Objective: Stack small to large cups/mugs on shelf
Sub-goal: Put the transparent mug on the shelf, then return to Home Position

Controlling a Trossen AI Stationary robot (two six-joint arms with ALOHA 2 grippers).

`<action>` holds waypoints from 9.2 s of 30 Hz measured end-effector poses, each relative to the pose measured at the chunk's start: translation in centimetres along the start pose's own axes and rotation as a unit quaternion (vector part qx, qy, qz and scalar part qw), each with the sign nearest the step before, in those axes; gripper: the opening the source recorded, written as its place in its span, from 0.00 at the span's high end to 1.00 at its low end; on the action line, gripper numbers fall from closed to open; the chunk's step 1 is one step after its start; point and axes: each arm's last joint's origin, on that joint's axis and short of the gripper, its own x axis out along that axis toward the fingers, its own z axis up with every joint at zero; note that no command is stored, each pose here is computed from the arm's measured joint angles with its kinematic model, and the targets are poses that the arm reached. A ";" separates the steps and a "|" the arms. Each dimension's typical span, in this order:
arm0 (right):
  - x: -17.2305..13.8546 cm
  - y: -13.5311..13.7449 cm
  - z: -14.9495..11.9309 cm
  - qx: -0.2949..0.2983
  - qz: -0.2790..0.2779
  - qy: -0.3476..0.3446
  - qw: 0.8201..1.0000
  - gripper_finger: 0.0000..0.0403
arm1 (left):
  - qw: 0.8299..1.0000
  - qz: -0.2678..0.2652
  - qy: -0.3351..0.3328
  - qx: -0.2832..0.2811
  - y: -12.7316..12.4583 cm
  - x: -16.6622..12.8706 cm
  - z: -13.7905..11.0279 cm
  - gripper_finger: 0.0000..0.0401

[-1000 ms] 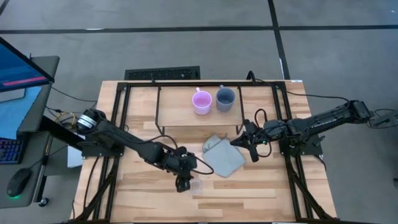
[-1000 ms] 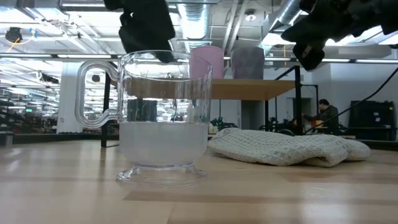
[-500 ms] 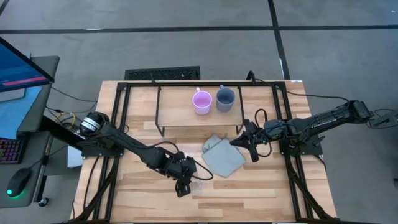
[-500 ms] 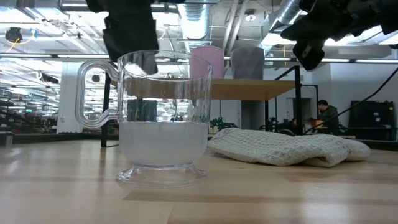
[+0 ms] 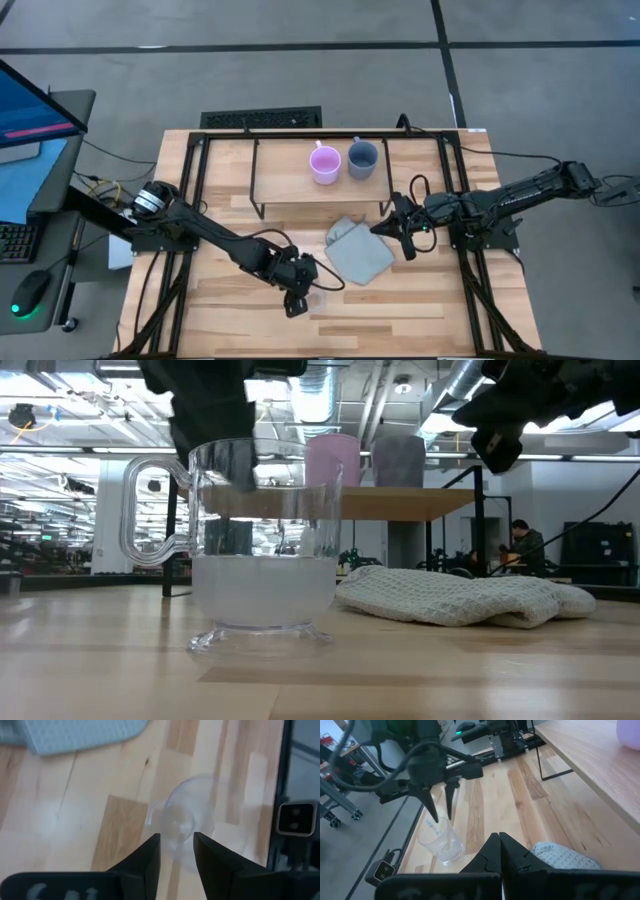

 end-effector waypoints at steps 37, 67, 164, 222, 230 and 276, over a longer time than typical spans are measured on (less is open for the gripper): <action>0.0 0.0 0.1 0.000 0.001 -0.004 1.000 0.98 | 0.998 0.012 0.068 0.004 0.8 2.8 -0.8 0.98; 0.0 0.0 0.1 0.001 -0.001 -0.004 1.000 0.98 | 0.970 0.103 0.005 0.222 3.2 -15.0 6.0 1.00; 0.0 -1.2 0.7 0.036 -0.071 -0.041 0.996 0.98 | 0.803 0.080 0.111 0.580 25.3 -16.2 13.8 0.94; 0.0 -1.2 0.7 0.015 -0.072 -0.039 0.997 0.98 | 0.900 -0.035 -0.128 0.416 21.4 -30.2 13.8 0.70; 0.0 -1.2 0.8 -0.003 -0.071 -0.042 0.997 0.98 | 0.876 -0.165 -0.241 0.385 22.8 -33.2 11.2 0.70; -2.6 -2.3 1.9 -0.037 -0.146 -0.084 0.985 0.98 | 0.875 0.128 -0.465 0.051 21.7 -23.9 -8.7 0.70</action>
